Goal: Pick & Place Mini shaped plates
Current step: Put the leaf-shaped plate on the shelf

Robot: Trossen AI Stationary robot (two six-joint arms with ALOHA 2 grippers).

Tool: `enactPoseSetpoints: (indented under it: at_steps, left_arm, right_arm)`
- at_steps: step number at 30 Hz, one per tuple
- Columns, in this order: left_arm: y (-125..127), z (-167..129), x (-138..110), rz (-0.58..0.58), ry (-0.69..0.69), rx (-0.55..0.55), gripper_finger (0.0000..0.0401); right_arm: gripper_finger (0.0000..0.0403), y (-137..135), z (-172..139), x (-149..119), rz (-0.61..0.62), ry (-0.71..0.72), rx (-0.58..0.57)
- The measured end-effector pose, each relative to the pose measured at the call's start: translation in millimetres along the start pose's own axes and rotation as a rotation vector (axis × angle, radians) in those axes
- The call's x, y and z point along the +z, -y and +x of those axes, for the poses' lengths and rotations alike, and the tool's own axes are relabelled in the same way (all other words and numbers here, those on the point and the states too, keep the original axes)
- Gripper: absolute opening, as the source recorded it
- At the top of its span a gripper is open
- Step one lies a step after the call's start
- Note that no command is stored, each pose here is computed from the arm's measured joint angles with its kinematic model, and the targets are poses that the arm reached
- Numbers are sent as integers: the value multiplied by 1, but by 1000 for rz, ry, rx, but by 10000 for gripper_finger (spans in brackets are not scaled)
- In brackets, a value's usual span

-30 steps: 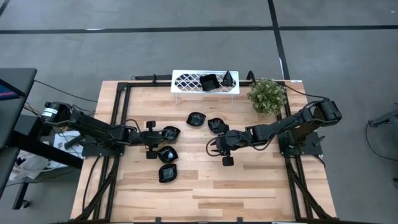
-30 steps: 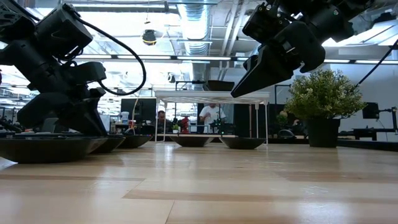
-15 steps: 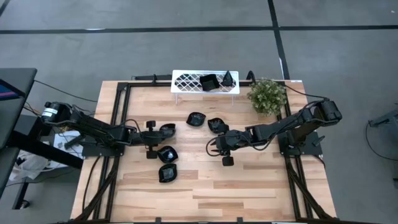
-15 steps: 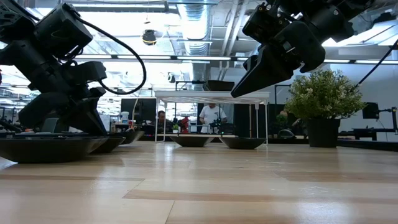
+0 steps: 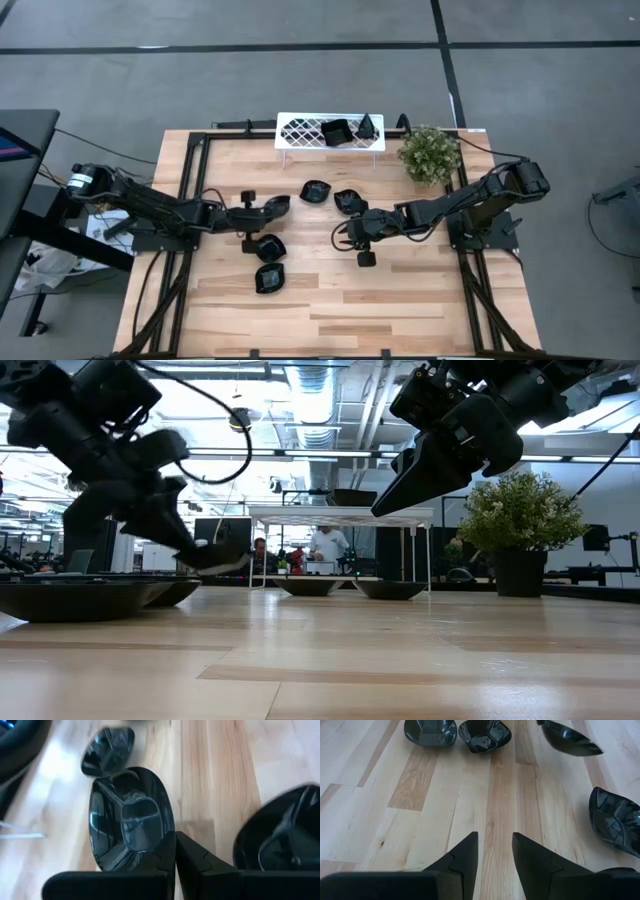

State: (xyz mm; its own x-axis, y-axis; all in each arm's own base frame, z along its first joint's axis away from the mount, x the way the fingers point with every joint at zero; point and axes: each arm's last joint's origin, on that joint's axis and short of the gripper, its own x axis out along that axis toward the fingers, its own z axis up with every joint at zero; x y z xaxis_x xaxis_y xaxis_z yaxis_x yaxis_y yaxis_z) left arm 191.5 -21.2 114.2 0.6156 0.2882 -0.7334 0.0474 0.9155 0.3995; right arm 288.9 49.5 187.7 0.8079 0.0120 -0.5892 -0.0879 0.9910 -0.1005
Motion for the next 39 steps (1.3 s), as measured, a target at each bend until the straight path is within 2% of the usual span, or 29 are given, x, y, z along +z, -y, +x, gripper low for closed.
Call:
enactPoseSetpoints:
  at_steps: [8,16,27,30,34,39]
  left_arm:
    - [-8,-4,24,72,36,111,7]
    - [-22,-11,53,165,67,150,7]
    - [-93,-17,84,270,-30,270,7]
    - [-115,-20,90,278,-7,276,7]
    - [-146,-25,96,231,38,293,7]
    - [-175,-28,92,195,116,288,7]
  right_arm:
    - [115,0,0,0,18,0,0]
    - [115,0,0,0,79,0,5]
    - [115,0,0,0,97,0,5]
    - [115,0,0,0,96,0,4]
    - [115,0,0,0,94,0,4]
    - [115,0,0,0,96,0,4]
